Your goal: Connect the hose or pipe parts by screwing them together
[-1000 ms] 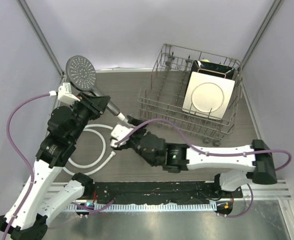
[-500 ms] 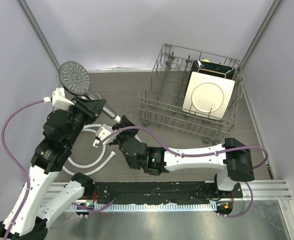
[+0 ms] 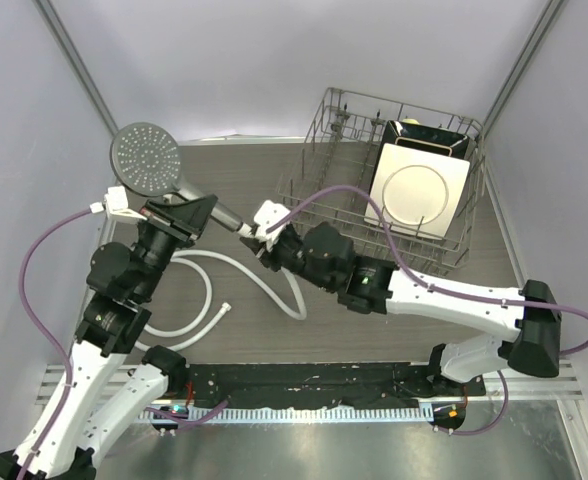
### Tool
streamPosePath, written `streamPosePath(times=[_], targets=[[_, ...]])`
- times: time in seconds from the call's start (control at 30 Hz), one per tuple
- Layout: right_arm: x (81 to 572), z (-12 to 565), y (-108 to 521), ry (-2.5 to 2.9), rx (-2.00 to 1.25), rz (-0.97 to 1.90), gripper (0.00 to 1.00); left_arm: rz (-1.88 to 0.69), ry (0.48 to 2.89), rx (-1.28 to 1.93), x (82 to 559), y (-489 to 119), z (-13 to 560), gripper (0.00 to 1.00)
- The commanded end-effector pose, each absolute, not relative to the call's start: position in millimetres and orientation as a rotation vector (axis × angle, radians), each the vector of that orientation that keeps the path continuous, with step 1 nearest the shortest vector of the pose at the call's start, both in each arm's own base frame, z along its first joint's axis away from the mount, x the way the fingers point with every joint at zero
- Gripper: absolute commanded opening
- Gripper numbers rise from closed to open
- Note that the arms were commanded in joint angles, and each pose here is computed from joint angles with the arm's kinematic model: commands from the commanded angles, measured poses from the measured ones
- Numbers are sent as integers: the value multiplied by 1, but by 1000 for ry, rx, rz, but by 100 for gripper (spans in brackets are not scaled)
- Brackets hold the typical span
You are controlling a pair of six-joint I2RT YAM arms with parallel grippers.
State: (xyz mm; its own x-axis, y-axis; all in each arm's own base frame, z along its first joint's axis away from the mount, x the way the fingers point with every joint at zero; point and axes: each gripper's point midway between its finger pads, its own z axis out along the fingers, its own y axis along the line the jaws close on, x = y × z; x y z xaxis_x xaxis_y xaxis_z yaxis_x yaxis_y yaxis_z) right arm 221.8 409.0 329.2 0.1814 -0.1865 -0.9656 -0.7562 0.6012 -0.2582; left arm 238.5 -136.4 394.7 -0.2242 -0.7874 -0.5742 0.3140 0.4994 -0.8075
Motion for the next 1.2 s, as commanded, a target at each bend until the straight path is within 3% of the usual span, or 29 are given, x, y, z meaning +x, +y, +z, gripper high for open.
streamPosePath(times=[0.0,0.53,0.63,0.77,0.87,1.03,1.17], targets=[[225,390,398,1288,-680,860,1,-1253,1344,-248,213,-159,422,0],[233,407,378,1214,-504,1552,1,-1313,1179,-143,203,-163,431,0],[239,397,381,1272,-517,1513,13,-1285,1203,-164,209,-161,432,0],[246,384,376,1353,-527,1401,49,-1207,1287,-214,220,-157,424,0],[255,375,364,1401,-529,1242,67,-1145,1312,-270,227,-148,423,0],[268,365,350,1446,-615,886,76,-1047,1393,-322,239,-140,416,0],[245,371,359,1426,-696,667,77,-988,1430,-358,246,-134,411,0]])
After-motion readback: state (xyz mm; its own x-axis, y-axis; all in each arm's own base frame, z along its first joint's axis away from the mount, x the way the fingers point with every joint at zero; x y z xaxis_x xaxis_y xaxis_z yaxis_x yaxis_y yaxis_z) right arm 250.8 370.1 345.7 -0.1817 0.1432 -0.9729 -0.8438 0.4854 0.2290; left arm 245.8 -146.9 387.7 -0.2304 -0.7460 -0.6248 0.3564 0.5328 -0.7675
